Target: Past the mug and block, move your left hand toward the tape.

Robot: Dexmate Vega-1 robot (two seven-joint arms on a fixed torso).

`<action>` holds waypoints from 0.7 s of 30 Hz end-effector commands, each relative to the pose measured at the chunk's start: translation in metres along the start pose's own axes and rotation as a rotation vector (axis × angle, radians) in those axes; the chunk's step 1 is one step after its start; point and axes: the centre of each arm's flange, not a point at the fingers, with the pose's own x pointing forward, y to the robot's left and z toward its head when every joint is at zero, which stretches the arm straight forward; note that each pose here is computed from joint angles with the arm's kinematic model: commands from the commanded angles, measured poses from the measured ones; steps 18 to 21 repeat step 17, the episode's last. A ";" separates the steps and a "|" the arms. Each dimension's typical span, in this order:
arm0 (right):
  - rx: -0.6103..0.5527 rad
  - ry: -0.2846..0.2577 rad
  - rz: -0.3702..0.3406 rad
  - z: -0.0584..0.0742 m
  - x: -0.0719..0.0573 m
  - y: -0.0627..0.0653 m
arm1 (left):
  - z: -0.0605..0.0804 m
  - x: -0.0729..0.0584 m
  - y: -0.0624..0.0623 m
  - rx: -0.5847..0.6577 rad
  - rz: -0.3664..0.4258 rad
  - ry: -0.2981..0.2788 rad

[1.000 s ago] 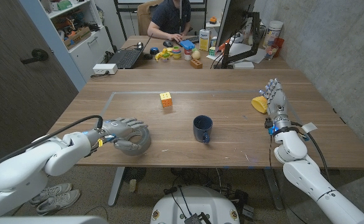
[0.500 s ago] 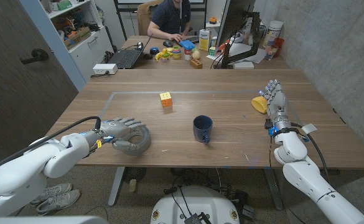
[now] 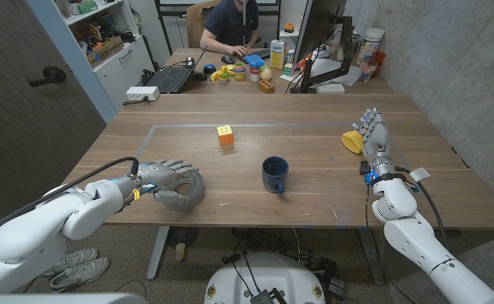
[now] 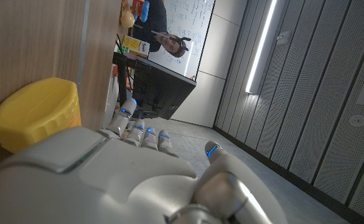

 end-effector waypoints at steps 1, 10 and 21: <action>0.000 0.006 -0.002 -0.002 0.000 0.000 | -0.001 0.003 0.000 -0.003 -0.001 0.002; 0.002 0.005 -0.006 -0.002 -0.002 0.000 | 0.000 0.005 0.000 0.004 0.001 -0.002; 0.004 0.004 -0.008 -0.002 -0.005 -0.001 | 0.001 0.005 0.000 0.010 0.001 -0.005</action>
